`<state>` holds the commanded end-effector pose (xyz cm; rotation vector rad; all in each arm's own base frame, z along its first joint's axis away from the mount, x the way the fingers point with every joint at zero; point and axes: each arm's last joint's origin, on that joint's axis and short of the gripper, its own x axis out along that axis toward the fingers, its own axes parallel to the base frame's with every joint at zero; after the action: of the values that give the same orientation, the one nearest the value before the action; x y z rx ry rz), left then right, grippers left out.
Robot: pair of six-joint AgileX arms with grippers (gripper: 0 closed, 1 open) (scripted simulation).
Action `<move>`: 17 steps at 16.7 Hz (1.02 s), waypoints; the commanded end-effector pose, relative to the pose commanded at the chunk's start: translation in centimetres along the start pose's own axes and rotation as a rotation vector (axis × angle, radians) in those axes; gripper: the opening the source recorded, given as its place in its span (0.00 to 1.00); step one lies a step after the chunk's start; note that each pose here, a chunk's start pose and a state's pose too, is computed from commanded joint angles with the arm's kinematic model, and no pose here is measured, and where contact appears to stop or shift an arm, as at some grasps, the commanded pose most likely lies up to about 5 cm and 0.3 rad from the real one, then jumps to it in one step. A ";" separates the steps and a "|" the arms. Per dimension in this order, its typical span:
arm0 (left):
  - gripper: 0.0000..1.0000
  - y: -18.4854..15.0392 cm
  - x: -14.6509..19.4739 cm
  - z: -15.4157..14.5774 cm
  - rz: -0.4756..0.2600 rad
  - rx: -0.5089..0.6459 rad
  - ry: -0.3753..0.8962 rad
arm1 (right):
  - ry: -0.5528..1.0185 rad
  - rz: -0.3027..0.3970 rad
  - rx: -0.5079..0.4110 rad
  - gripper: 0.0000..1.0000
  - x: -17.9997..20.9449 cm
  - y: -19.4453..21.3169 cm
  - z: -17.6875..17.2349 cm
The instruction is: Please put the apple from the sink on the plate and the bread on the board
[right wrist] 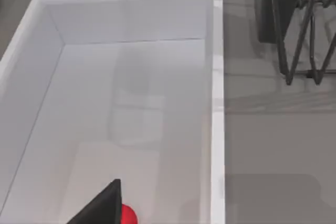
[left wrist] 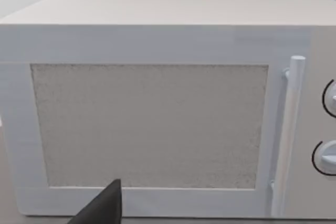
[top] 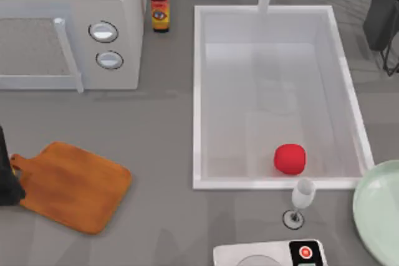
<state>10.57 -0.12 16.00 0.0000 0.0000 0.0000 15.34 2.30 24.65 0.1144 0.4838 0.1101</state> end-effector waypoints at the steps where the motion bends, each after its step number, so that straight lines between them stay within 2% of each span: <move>1: 1.00 0.0 0.0 0.0 0.000 0.000 0.000 | 0.081 0.006 0.012 1.00 1.0 0.6 1.3; 4: 1.00 0.0 0.0 0.0 0.000 0.000 0.000 | 0.336 0.006 0.037 1.00 5.3 2.8 4.4; 7: 1.00 0.0 0.0 0.0 0.000 0.000 0.000 | 0.582 -0.021 0.045 1.00 11.0 5.6 5.8; 12: 1.00 0.0 0.0 0.0 0.000 0.000 0.000 | 0.910 -0.102 0.029 1.00 20.0 10.0 3.9; 17: 1.00 0.0 0.0 0.0 0.000 0.000 0.000 | 1.071 -0.165 0.008 1.00 24.3 12.4 1.2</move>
<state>10.57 -0.12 16.00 0.0000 0.0000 0.0000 36.32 17.68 16.24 0.0123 1.5587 -0.0032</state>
